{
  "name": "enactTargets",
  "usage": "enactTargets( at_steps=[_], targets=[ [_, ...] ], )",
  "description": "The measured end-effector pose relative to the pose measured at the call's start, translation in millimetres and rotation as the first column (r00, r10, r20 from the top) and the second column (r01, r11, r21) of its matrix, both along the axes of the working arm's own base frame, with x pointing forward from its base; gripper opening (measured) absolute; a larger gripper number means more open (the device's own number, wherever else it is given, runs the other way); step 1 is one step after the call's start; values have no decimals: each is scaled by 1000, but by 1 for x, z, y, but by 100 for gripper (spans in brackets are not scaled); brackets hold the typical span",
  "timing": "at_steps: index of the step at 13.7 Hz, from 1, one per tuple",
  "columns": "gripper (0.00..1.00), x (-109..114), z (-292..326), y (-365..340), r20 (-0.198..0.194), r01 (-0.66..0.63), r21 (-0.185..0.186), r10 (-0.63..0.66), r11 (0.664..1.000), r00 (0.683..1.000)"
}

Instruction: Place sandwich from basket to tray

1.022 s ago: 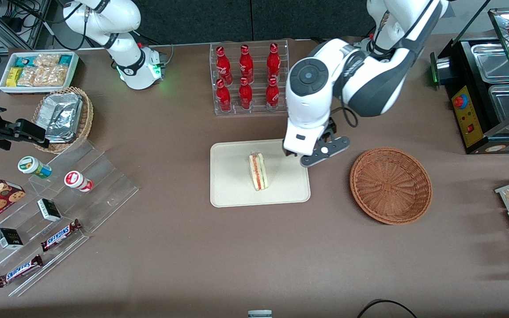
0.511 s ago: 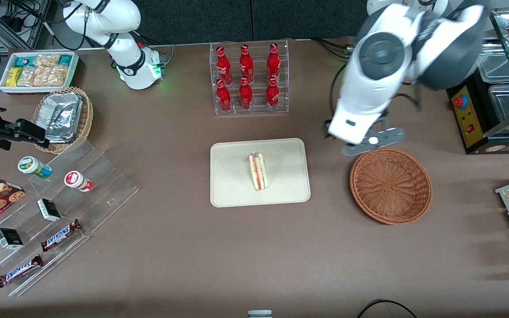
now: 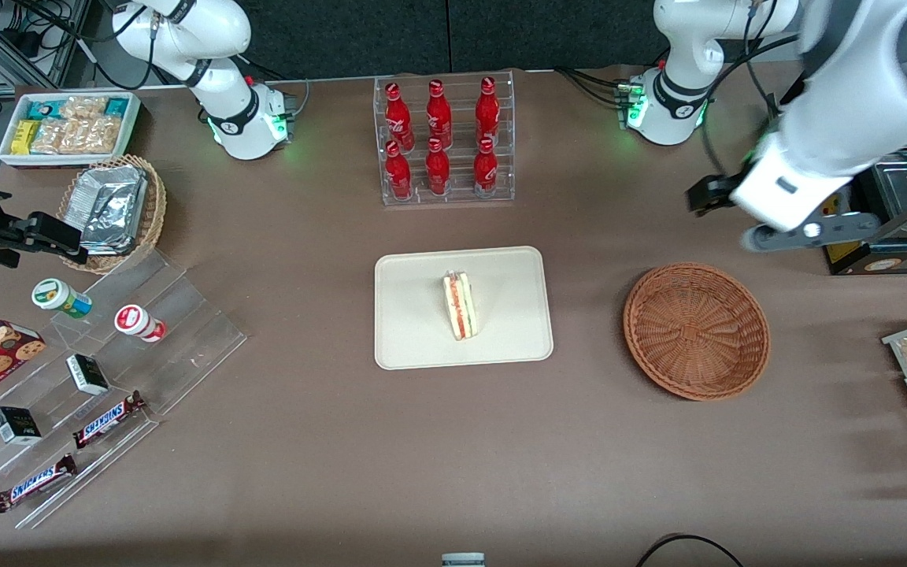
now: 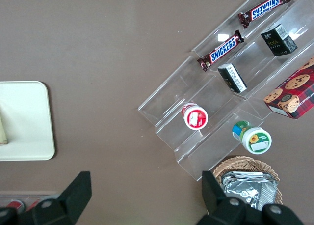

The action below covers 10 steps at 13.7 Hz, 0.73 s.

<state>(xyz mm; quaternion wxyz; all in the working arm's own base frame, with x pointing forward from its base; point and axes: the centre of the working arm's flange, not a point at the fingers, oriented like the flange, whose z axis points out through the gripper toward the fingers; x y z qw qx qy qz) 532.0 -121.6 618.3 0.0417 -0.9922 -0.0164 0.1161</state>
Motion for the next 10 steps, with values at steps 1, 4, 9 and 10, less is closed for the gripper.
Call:
enactTargets(
  at_steps=[1, 4, 9, 10],
  targets=[
    [100, -2, 6, 21, -12, 24, -11, -25, 1000, 1000],
    [100, -8, 21, 76, -15, 68, -44, -69, 997, 998],
    [100, -8, 21, 92, -17, 61, -49, -62, 997, 998],
    [100, -7, 21, 93, -15, 59, -49, -60, 997, 998]
  ],
)
